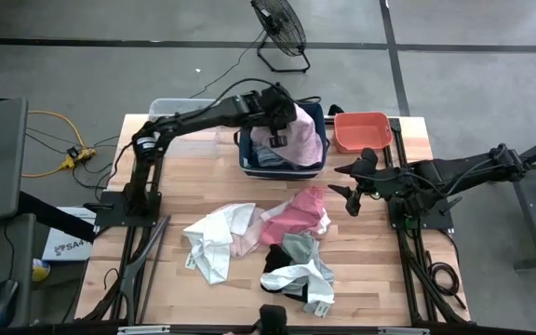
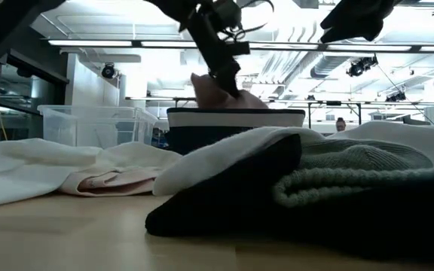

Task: Pick & Place Cloths
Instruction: Put the pink shirt into the blue bin

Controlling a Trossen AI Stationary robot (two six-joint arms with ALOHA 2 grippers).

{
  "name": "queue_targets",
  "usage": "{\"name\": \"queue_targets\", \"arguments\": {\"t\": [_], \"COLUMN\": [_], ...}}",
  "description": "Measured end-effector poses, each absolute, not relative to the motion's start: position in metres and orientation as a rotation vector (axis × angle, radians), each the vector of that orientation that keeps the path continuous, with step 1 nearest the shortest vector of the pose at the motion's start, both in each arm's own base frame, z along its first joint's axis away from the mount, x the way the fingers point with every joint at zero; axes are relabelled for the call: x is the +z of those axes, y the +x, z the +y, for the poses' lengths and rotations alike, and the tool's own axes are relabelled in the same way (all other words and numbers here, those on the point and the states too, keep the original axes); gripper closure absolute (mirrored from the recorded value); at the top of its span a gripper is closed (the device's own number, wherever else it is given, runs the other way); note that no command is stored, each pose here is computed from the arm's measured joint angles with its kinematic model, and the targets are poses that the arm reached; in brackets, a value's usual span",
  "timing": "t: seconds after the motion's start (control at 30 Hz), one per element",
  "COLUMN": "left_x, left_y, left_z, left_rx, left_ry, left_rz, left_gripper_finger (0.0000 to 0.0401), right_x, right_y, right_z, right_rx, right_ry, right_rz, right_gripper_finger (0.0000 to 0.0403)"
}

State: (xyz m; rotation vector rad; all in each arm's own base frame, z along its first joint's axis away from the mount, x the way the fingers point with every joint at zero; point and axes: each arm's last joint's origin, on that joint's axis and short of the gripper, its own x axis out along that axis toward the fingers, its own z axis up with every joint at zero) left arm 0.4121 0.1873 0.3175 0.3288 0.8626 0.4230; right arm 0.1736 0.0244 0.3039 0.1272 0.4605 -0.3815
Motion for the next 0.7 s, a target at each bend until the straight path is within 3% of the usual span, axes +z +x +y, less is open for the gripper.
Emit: {"name": "queue_targets", "arguments": {"t": [0.23, 0.7], "left_x": [0.292, 0.234], "left_y": [0.420, 0.421], "left_z": [0.205, 0.217], "left_rx": [0.401, 0.381], "left_ry": [0.159, -0.046], "left_rz": [0.844, 1.048], "left_gripper_finger": [0.0377, 0.0377], "right_x": [0.304, 0.304], "right_y": [0.174, 0.174], "right_z": [0.024, 0.024], "right_rx": [-0.382, -0.382], "right_ry": [0.130, 0.130], "right_rz": [0.454, 0.454], "right_gripper_finger": [0.0160, 0.0160]}}
